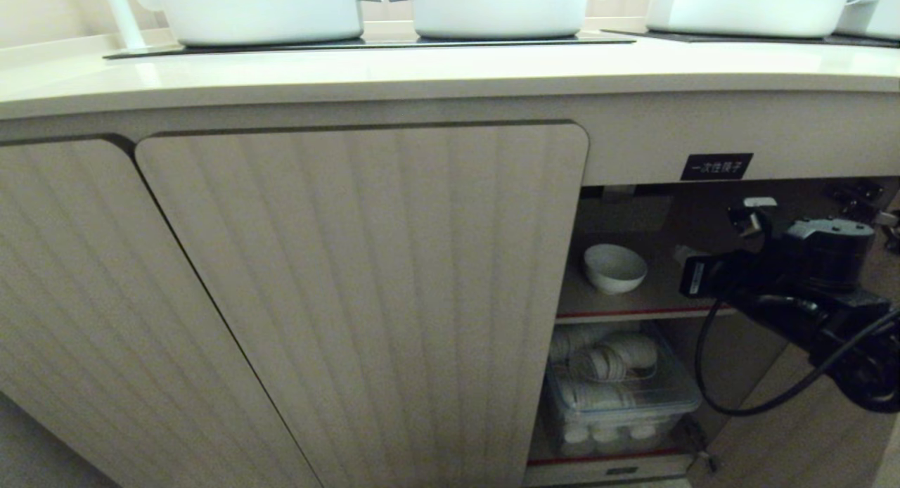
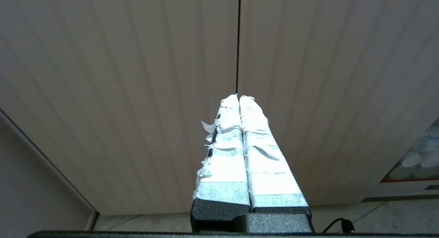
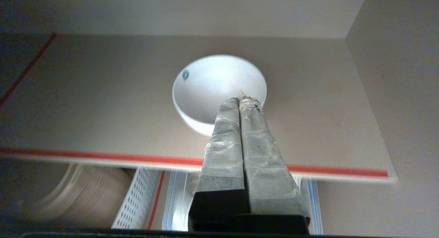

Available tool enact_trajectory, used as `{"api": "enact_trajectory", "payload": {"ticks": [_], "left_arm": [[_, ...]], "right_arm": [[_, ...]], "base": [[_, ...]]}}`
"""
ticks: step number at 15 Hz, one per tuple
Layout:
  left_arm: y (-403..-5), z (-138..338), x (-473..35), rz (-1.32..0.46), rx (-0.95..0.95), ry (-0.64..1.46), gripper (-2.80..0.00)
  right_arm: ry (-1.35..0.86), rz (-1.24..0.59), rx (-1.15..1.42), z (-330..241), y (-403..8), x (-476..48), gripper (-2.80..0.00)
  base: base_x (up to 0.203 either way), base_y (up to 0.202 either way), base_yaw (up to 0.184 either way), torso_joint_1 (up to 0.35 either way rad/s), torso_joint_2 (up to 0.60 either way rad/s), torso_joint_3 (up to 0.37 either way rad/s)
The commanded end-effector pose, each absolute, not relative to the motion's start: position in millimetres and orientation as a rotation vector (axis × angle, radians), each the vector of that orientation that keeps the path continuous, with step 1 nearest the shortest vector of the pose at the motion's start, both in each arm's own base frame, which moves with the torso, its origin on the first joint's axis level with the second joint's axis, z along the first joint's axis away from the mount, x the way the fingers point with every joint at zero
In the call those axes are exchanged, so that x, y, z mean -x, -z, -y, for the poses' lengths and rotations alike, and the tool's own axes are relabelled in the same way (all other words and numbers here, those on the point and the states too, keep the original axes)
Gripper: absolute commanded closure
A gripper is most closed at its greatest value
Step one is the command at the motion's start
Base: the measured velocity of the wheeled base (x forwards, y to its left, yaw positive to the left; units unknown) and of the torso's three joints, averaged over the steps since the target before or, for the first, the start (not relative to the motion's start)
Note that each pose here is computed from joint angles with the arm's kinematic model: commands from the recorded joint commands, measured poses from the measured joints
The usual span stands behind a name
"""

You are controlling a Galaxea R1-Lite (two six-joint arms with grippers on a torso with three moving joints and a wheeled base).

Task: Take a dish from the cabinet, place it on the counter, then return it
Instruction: Close the cabinet door

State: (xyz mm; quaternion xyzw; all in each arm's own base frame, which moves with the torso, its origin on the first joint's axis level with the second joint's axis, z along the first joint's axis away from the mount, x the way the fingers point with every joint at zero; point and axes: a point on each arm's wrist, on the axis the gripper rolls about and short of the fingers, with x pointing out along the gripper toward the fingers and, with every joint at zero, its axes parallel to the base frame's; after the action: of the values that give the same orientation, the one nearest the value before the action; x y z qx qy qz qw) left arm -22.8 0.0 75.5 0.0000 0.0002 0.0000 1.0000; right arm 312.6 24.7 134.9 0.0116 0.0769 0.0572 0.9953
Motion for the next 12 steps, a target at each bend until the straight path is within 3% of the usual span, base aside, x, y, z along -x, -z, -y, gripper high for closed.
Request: {"api": "enact_trajectory", "payload": {"ticks": [1,12], "left_arm": [[-75.5,0.0,22.8,0.000,0.000,0.000,0.00],[-75.5,0.0,22.8,0.000,0.000,-0.002,0.00]], "right_arm": [[-0.116,-0.145,-0.023,-24.2,-139.1,-302.5,0.00],[-0.125,-0.194,-0.014,-21.3,-146.7,-236.4,0.00]], "base": [[0.000,0.000,0.000,0.000,0.00,0.000],[0.000,0.000,0.000,0.000,0.00,0.000]]}}
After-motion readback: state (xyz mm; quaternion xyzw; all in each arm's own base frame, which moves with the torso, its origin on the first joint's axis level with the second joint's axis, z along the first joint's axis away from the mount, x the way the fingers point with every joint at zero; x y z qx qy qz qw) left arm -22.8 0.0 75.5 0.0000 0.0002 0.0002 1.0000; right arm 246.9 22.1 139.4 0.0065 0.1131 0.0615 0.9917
